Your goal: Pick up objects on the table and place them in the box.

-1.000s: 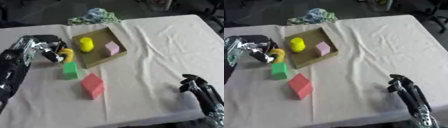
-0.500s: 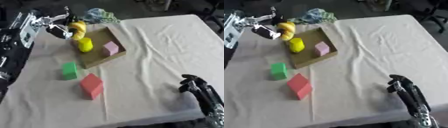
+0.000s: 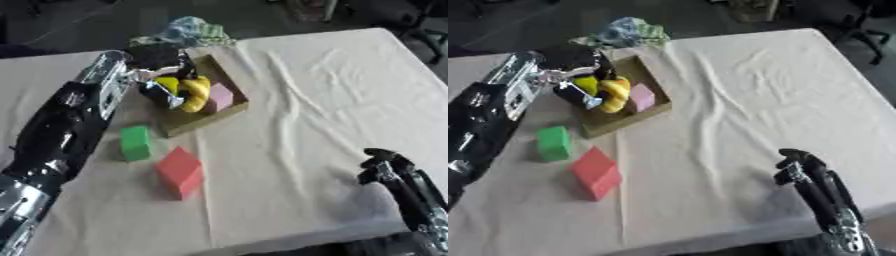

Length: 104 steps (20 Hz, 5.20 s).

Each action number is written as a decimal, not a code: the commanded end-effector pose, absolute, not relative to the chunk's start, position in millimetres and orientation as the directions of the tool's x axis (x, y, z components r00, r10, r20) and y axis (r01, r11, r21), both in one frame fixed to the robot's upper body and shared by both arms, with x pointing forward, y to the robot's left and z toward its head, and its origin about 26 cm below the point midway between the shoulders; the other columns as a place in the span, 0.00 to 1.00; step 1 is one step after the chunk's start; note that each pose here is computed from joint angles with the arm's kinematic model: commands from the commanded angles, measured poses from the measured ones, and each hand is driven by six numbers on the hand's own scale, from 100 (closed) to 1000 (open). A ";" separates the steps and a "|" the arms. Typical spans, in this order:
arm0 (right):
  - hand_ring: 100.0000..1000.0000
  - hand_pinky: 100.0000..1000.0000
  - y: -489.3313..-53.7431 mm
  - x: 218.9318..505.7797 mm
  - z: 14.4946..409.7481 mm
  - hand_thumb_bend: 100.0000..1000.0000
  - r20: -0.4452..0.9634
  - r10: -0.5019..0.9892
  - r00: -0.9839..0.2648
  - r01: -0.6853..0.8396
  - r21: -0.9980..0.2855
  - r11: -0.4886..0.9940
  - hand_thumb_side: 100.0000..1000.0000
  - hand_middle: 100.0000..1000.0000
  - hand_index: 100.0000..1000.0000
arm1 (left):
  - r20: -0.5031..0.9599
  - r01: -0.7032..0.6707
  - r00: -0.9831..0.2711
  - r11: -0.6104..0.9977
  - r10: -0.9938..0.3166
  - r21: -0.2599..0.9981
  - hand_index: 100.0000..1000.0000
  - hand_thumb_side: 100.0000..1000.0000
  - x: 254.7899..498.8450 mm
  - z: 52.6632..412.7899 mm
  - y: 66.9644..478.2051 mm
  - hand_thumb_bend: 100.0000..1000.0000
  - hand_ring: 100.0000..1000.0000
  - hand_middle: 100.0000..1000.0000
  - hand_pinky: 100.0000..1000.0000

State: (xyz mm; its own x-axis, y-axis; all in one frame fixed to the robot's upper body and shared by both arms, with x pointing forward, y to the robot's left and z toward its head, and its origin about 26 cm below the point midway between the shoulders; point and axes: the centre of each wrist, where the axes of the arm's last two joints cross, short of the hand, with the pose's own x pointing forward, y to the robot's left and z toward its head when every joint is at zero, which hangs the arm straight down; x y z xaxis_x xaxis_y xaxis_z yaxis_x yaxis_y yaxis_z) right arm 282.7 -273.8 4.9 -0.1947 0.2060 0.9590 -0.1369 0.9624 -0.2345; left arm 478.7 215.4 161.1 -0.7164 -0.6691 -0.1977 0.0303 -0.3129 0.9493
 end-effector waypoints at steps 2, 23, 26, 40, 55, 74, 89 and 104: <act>0.47 0.47 -275.1 286.2 11.6 0.00 0.952 0.213 -0.218 -0.136 -0.246 0.960 0.63 0.49 0.72 | -0.249 0.024 -0.704 -0.373 -0.665 0.928 0.76 0.22 481.6 166.7 222.4 0.05 0.65 0.63 0.72; 0.46 0.47 -285.0 285.7 13.3 0.00 0.945 0.249 -0.213 -0.107 -0.276 0.955 0.61 0.49 0.72 | -0.325 0.072 -0.758 -0.568 -0.565 0.820 0.91 0.89 426.3 258.6 284.9 0.40 0.79 0.82 0.81; 0.46 0.47 -285.4 286.2 14.3 0.00 0.943 0.253 -0.217 -0.107 -0.280 0.954 0.61 0.49 0.72 | -0.327 0.125 -0.772 -0.635 -0.545 0.763 0.91 0.94 418.7 243.0 285.5 0.44 0.78 0.82 0.81; 0.46 0.47 -285.2 287.0 15.2 0.00 0.942 0.252 -0.221 -0.106 -0.280 0.954 0.61 0.49 0.72 | -0.340 0.179 -0.740 -0.658 -0.580 0.731 0.92 0.94 412.6 189.3 288.6 0.45 0.78 0.83 0.80; 0.46 0.47 -285.7 286.9 15.0 0.00 0.941 0.256 -0.220 -0.109 -0.284 0.953 0.61 0.49 0.72 | -0.322 0.214 -0.743 -0.665 -0.586 0.715 0.91 0.94 397.5 175.5 293.7 0.44 0.76 0.82 0.78; 0.46 0.47 -285.8 286.5 13.2 0.00 0.943 0.254 -0.214 -0.107 -0.281 0.954 0.62 0.48 0.72 | -0.255 0.159 -0.704 -0.497 -0.663 0.853 0.67 0.24 397.9 146.4 297.6 0.07 0.41 0.43 0.51; 0.46 0.47 -283.8 284.8 9.7 0.00 0.947 0.247 -0.204 -0.123 -0.276 0.953 0.62 0.48 0.72 | -0.283 -0.134 -0.657 -0.261 -0.699 0.956 0.64 0.18 428.2 245.8 247.1 0.03 0.38 0.39 0.49; 0.46 0.47 -267.8 288.0 7.4 0.00 0.957 0.205 -0.206 -0.187 -0.244 0.952 0.66 0.48 0.72 | -0.276 -0.141 -0.479 -0.237 -0.833 0.961 0.77 0.19 489.9 156.7 206.3 0.05 0.52 0.55 0.63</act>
